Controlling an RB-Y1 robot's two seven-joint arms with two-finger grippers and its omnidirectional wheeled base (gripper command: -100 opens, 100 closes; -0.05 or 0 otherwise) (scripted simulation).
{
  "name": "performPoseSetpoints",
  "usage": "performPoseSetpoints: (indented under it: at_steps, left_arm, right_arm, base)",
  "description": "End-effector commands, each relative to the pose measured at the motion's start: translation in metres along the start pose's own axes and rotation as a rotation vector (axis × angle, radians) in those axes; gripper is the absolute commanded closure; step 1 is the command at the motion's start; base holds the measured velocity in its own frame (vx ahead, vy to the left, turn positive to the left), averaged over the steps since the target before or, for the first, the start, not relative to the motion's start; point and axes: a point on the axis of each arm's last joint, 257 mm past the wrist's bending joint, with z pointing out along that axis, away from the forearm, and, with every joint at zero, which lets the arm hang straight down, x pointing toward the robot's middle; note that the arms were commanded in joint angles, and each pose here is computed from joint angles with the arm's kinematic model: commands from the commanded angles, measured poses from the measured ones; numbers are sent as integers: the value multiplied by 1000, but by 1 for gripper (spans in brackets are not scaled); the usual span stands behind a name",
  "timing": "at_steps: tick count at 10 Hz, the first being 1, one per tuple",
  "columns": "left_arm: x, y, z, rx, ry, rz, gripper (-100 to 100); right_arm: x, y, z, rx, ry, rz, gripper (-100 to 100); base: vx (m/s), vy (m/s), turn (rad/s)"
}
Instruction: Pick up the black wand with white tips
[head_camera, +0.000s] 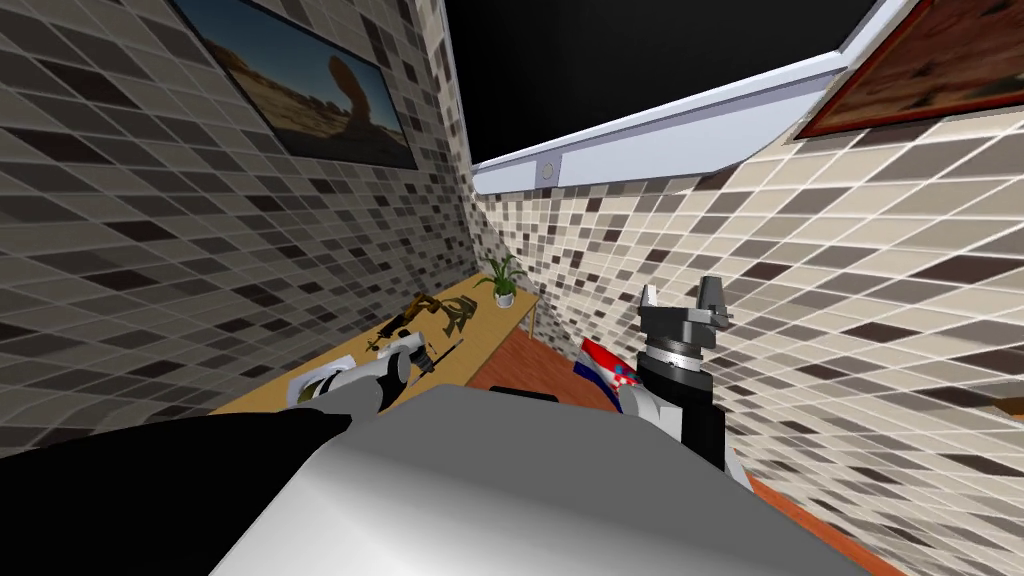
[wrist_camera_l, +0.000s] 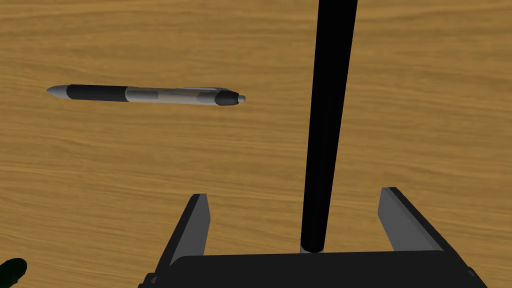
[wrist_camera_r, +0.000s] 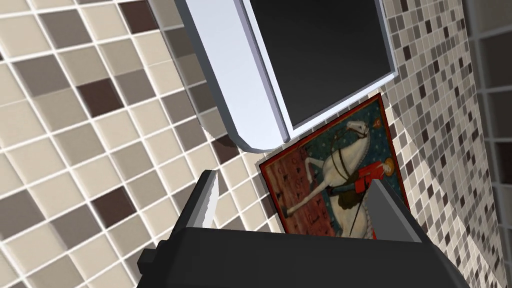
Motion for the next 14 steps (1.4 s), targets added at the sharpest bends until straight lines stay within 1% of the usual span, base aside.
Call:
performPoseSetpoints:
  at_steps: [1, 2, 3, 4, 5, 6, 7, 8, 9, 10, 11, 12, 13, 14]
  left_arm:
    - [2, 0, 1, 7, -9, 35, -100]
    - [10, 2, 1, 10, 9, 51, -100]
    - [9, 3, 2, 14, -5, 77, -100]
    - [9, 3, 2, 14, -5, 77, -100]
    - [17, 7, 2, 15, 8, 107, -100]
    - [17, 8, 3, 17, 1, 121, -100]
    - [27, 13, 3, 17, 20, 144, -100]
    - [27, 14, 4, 18, 9, 166, -100]
    - [36, 22, 5, 13, 30, 188, -100]
    - [37, 23, 5, 17, 20, 213, -100]
    - [44, 35, 8, 0, 37, 233, -100]
    - [39, 41, 11, -9, 17, 255, -100]
    - [38, 42, 12, -12, 15, 254, -100]
    - [47, 34, 7, 9, 31, 261, -100]
  right_arm:
    - [0, 0, 0, 0, 0, 0, 0]
    - [0, 0, 0, 0, 0, 0, 0]
    - [0, 0, 0, 0, 0, 0, 0]
    - [0, 0, 0, 0, 0, 0, 0]
    - [0, 0, 0, 0, 0, 0, 0]
    - [0, 0, 0, 0, 0, 0, 0]
    - [0, 0, 0, 0, 0, 0, 0]
    - [0, 0, 0, 0, 0, 0, 0]
    - [0, 0, 0, 0, 0, 0, 0]
    - [0, 0, 0, 0, 0, 0, 0]
    - [0, 0, 0, 0, 0, 0, 0]
    - [0, 0, 0, 0, 0, 0, 0]
    - [0, 0, 0, 0, 0, 0, 0]
    - [0, 0, 0, 0, 0, 0, 0]
  base:
    - [88, -3, 135]
    - [113, 2, 289]
    - [102, -16, 152]
    - [44, -9, -46]
    - [67, 3, 266]
    - [70, -13, 199]
    - [85, -17, 365]
    - [82, -28, 130]
    - [115, -29, 204]
    - [102, -31, 162]
    - [123, -35, 353]
    - [83, -34, 153]
    - [19, -10, -55]
    - [-7, 8, -20]
